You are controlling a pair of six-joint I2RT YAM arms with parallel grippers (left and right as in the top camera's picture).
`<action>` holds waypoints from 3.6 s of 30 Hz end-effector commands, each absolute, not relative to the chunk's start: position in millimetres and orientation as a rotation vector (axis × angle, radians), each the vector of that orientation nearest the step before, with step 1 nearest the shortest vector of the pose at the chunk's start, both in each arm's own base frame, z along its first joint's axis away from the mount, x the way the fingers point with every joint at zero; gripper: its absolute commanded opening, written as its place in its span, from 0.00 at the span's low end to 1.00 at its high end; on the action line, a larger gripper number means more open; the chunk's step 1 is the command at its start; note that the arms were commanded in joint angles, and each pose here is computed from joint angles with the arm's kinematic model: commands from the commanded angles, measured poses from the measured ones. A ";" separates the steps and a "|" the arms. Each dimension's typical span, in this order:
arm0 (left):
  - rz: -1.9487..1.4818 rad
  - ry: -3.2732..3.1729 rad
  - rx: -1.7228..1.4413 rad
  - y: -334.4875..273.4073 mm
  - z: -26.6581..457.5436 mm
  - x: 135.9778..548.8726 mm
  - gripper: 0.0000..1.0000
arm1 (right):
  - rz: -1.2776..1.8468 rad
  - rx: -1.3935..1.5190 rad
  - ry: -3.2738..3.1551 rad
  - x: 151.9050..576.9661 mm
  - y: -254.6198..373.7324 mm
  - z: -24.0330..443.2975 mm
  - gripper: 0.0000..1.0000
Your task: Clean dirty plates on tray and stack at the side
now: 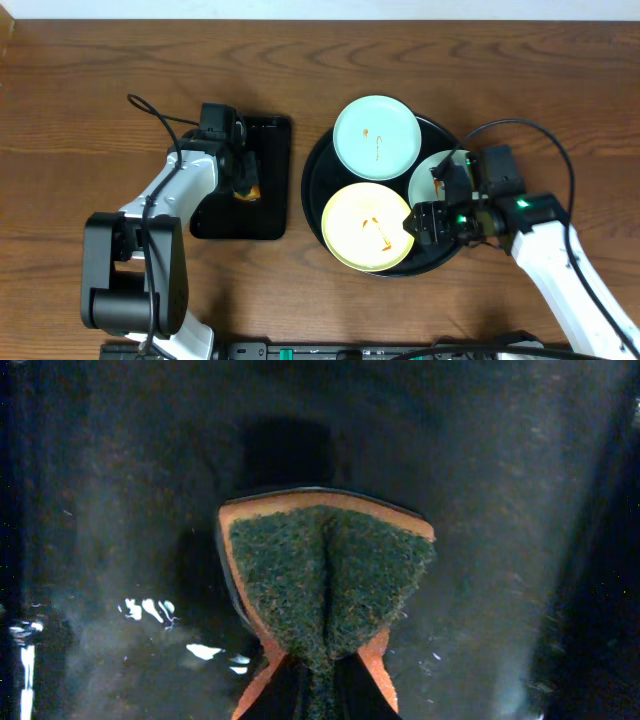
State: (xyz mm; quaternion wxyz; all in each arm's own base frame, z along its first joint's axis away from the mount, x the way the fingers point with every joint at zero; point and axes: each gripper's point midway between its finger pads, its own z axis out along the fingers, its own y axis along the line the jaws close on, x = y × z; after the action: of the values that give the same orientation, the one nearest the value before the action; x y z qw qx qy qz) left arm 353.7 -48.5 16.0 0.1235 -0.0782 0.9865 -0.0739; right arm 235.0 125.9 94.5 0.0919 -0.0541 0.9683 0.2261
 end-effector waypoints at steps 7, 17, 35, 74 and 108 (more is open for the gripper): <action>-0.291 2.744 -0.215 -55.0 74.1 354.7 0.08 | 0.679 -0.017 3.038 235.8 130.9 52.6 0.53; -0.319 2.630 -0.192 -55.7 122.8 347.1 0.07 | 0.661 -0.019 3.122 236.3 138.9 19.4 0.38; -0.453 2.640 -0.156 -72.7 125.4 342.3 0.08 | 0.593 -0.046 3.115 243.7 146.8 4.4 0.01; -0.476 1.938 -0.010 -78.0 281.9 413.4 0.07 | 0.596 -0.040 3.102 246.8 148.0 4.7 0.01; -0.476 1.949 -0.013 -77.6 281.8 408.5 0.08 | 0.597 -0.041 3.102 246.7 148.0 4.7 0.01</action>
State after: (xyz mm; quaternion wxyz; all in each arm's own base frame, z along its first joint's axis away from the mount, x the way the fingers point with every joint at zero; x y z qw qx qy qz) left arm 411.5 -75.8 278.8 0.5368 -0.0101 0.8206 -0.1958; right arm 249.5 144.6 6.6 -0.0042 -0.0095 0.9816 0.1904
